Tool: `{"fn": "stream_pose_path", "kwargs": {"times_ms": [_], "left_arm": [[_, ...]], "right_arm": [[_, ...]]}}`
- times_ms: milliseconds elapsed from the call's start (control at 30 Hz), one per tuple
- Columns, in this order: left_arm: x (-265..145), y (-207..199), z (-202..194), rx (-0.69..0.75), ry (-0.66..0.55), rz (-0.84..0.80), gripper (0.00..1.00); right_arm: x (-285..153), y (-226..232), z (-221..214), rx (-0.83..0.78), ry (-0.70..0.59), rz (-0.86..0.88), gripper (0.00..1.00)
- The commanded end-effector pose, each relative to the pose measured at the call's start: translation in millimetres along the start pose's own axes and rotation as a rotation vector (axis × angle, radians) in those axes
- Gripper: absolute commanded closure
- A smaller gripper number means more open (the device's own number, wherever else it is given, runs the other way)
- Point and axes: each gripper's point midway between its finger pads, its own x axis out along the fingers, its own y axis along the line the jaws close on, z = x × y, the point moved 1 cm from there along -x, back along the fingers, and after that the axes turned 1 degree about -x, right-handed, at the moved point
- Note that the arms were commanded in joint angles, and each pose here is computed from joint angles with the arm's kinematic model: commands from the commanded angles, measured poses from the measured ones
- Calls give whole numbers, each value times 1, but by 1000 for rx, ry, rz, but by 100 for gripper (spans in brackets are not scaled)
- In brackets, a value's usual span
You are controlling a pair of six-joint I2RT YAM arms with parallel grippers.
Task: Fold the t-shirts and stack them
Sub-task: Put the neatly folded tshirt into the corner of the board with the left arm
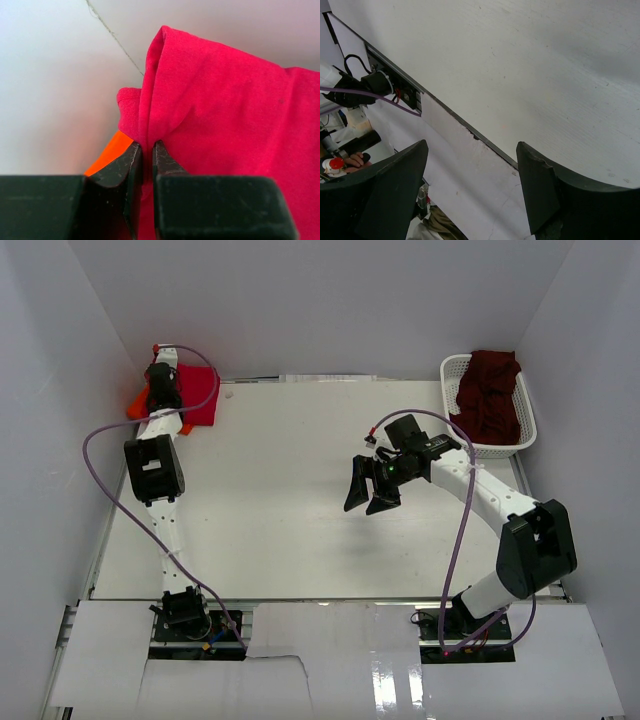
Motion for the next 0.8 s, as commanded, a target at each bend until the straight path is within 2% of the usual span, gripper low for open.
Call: {"fn": "stream_pose_path", "kwargs": {"times_ms": [0, 33, 100, 133, 200, 233, 367, 500, 567, 600, 733, 767], "left_arm": [[0, 24, 38, -41, -84, 78, 100], [0, 27, 37, -43, -82, 93, 93], [0, 31, 38, -56, -80, 117, 73], [-1, 31, 40, -65, -88, 123, 56], [-2, 33, 45, -82, -96, 128, 46], [-3, 36, 48, -92, -100, 139, 36], [-9, 40, 71, -143, -143, 121, 21], [-20, 24, 86, -135, -169, 29, 20], [-23, 9, 78, -114, -160, -40, 32], [-23, 4, 75, -107, -157, -57, 49], [-24, -11, 54, -104, -117, -79, 63], [-24, -15, 50, -111, -110, -89, 75]], "right_arm": [[-2, 11, 8, -13, -13, 25, 22], [-2, 11, 8, -14, -12, 26, 22], [0, 10, 7, -9, -7, 26, 22], [0, 11, 7, -11, -5, 27, 22], [1, 10, 7, -10, -5, 25, 23], [2, 9, 6, -5, -3, 24, 22], [4, 11, 4, -8, -1, 32, 22], [4, 11, 4, -13, -2, 33, 22], [3, 13, 5, -18, -3, 38, 22], [3, 13, 5, -21, -4, 35, 22], [2, 12, 2, -25, -1, 31, 22], [3, 11, 1, -23, 3, 30, 22]]}}
